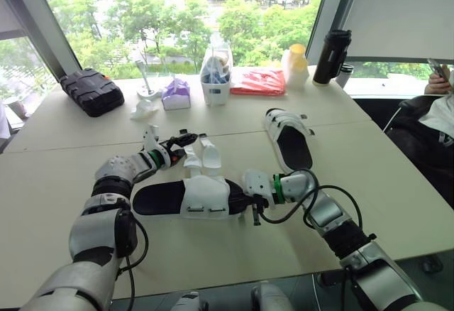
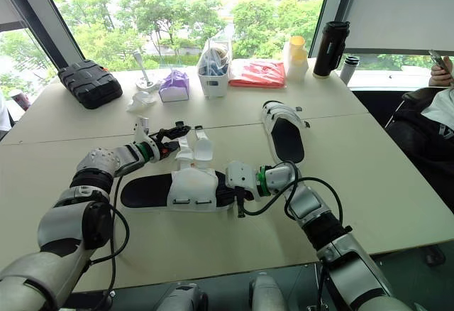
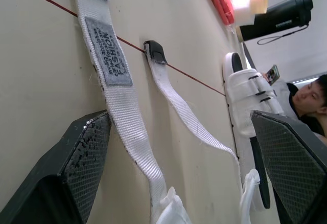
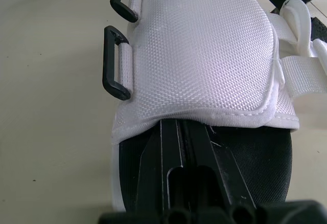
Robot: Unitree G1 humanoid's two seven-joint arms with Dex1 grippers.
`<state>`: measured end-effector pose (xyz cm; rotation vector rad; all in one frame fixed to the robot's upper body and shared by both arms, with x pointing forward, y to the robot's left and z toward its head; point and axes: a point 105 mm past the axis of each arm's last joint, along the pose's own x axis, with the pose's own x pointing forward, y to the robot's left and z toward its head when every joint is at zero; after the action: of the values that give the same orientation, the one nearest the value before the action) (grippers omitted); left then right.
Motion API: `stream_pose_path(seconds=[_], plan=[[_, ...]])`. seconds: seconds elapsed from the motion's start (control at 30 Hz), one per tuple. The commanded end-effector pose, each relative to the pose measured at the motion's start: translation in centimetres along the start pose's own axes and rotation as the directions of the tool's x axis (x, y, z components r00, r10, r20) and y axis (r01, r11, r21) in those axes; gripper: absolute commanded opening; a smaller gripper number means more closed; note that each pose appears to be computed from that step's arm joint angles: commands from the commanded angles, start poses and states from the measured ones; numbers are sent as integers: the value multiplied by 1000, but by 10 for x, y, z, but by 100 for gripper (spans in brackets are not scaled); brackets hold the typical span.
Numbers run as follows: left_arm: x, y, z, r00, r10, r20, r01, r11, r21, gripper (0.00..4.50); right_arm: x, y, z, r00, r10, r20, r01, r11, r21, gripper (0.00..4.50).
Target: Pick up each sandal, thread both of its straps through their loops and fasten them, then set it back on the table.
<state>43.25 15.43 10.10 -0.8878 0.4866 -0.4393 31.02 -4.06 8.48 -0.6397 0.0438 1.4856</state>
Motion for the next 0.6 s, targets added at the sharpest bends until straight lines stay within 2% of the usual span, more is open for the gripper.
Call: stream_pose_path(seconds=[0.03, 0.2, 0.4, 0.43, 0.47, 0.5, 0.53, 0.6], plan=[[4, 7, -3, 999, 44, 5, -44, 999, 3, 269, 7, 3, -2, 1000, 18, -12, -18, 1000, -1, 0], [4, 9, 2, 998, 47, 47, -47, 999, -13, 17, 8, 3, -2, 1000, 22, -12, -22, 1000, -6, 0], [-5, 0, 20, 991, -52, 125, 45, 997, 65, 7, 9, 3, -2, 999, 31, -16, -31, 999, -13, 0], [-6, -5, 25, 987, -84, 141, 71, 993, 94, 7, 9, 3, -2, 999, 32, -15, -32, 999, -14, 0], [-10, -16, 32, 975, -155, 156, 126, 975, 182, 7, 9, 3, -2, 999, 33, -15, -33, 999, -14, 0], [-16, -32, 36, 958, -251, 141, 205, 938, 280, 7, 9, 3, -2, 999, 34, -14, -34, 999, -14, 0], [-24, -50, 36, 933, -345, 106, 268, 859, 435, 7, 9, 3, -2, 999, 35, -15, -36, 999, -15, 0], [-41, -82, 23, 884, -467, 15, 347, 677, 649, 7, 8, 3, -2, 999, 39, -16, -39, 999, -16, 0]])
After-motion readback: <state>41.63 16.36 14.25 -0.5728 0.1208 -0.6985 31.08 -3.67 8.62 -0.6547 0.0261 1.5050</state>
